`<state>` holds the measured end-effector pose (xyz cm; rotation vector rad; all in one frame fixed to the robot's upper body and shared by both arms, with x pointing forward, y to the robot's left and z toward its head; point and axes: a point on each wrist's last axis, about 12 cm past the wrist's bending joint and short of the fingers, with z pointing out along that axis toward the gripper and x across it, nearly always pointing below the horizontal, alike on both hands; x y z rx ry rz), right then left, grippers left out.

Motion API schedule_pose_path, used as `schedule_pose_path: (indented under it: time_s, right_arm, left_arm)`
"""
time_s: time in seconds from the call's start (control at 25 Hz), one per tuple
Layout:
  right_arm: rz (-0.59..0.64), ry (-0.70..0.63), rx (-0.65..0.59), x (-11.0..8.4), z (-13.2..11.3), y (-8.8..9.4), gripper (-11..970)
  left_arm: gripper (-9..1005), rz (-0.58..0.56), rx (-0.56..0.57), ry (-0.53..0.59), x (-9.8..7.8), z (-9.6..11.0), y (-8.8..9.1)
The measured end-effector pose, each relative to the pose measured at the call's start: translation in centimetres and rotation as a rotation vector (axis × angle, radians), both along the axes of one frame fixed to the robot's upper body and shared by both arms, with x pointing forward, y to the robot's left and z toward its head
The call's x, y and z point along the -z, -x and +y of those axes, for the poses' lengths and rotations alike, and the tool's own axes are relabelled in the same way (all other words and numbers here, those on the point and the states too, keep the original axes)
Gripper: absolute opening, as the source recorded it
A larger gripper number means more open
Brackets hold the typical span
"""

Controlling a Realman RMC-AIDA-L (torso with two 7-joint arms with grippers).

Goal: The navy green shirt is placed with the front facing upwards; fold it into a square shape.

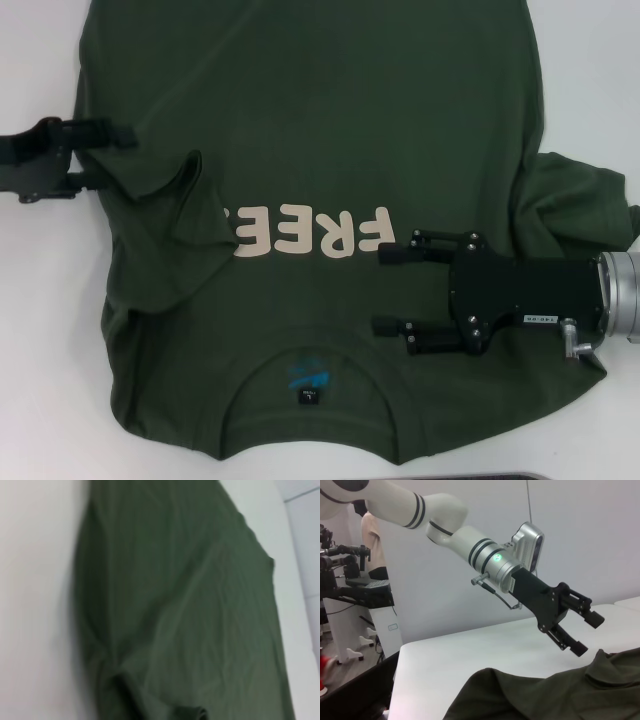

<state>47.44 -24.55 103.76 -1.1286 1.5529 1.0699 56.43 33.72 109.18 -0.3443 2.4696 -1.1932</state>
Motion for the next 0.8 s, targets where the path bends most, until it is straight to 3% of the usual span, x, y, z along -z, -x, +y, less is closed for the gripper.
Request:
schedule_pose_path:
  time_s: [0.28, 0.8]
  right_arm:
    - [-0.001, 0.002, 0.002, 0.0, 0.0, 0.0, 807]
    - [0.005, 0.001, 0.007, 0.1, -0.1, 0.2, 807]
  left_arm:
    - [841, 0.035, -0.014, 0.020, 1.1, -0.6, 0.4]
    - [841, 0.047, -0.032, -0.020, 2.2, -1.8, -0.5]
